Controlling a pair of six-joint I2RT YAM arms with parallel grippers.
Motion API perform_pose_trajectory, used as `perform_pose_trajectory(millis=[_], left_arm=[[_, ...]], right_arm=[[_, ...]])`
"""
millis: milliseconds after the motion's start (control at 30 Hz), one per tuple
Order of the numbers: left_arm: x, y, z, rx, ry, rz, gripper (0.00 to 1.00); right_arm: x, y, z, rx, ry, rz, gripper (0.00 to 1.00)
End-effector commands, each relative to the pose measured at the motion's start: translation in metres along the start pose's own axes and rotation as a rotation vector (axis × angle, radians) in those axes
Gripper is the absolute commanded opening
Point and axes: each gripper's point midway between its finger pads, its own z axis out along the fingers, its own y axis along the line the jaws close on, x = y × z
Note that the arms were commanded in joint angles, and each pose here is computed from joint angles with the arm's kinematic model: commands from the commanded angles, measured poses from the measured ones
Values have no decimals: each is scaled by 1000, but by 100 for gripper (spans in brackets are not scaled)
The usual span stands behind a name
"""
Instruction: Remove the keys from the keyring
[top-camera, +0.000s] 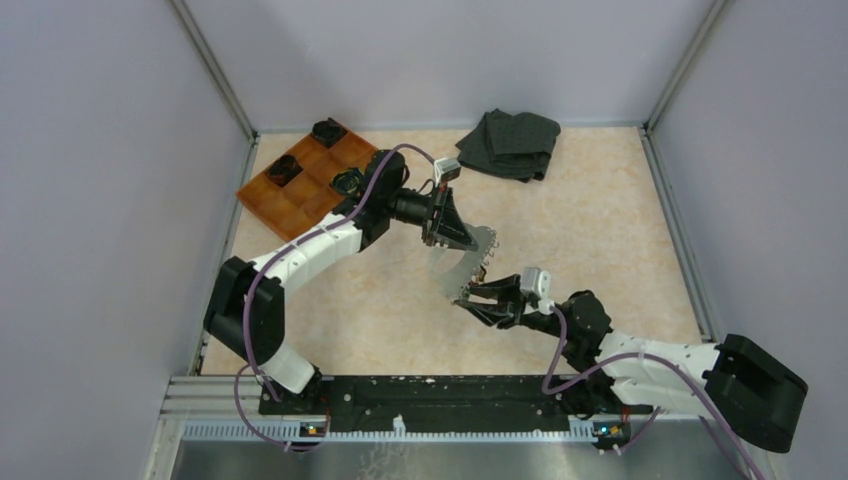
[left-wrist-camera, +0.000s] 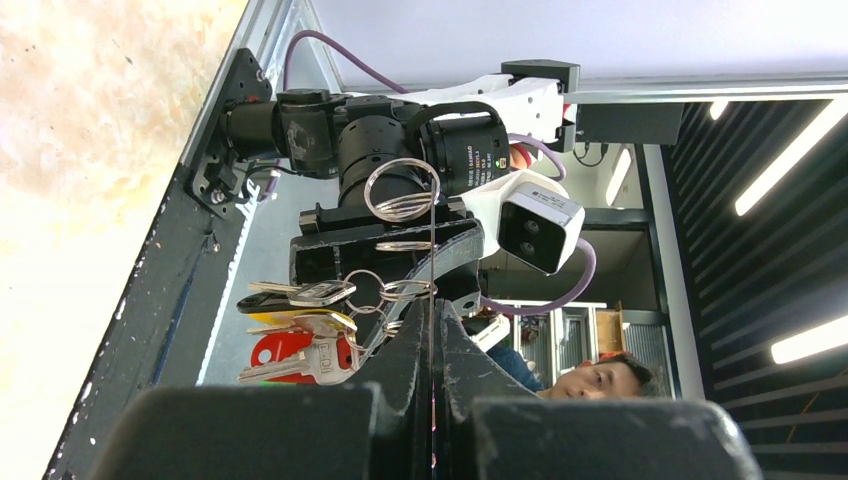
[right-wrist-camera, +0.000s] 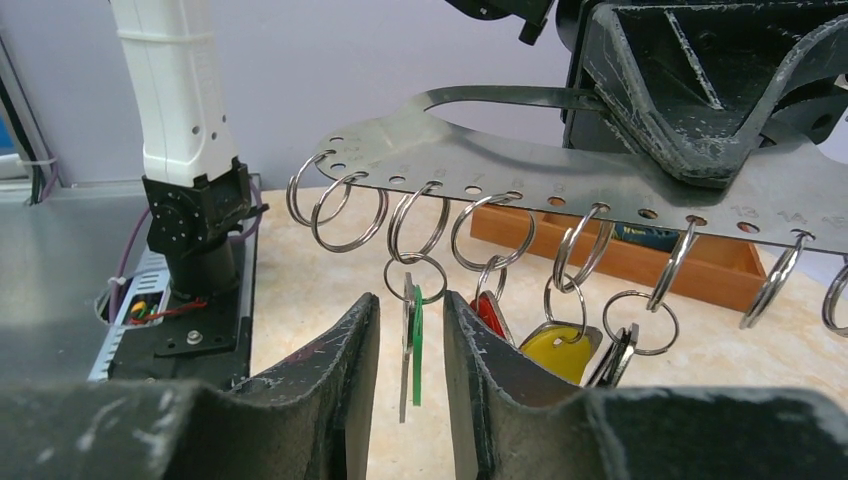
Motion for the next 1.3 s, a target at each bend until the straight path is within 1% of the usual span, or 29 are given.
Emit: perform_pose_trajectory(millis=[0,233,333,400,500,533,733,1067,1267], left_arm=[[-2,-15,1,25,5,0,0],[1,-15,1,29,12,0,0],[3,-13,1,30,17,-1,0],[4,-12,0,31,22,-1,0],[5,-11,-1,33,27,7,0],[5,-10,-2,34,29,13,0],[-1,-7,-12,13,13,68,0],[-7,-1,-23,-86,-32,244,0],[-6,-5,-30,-142,-58,349,0]], right_arm=[[-32,4,13,-33,-98,-21,29],[-28,4,15,-33,-88,-7,25],[-29,3,15,-28,-91,-3,22],[-30,3,15,-26,-89,6,16],[-30,3,17,-23,-64,20,3],[-30,2,17,-18,-53,22,0],[-26,-1,16,3,46,45,0],[-11,4,17,12,288,124,0],[-9,-2,15,66,382,150,0]])
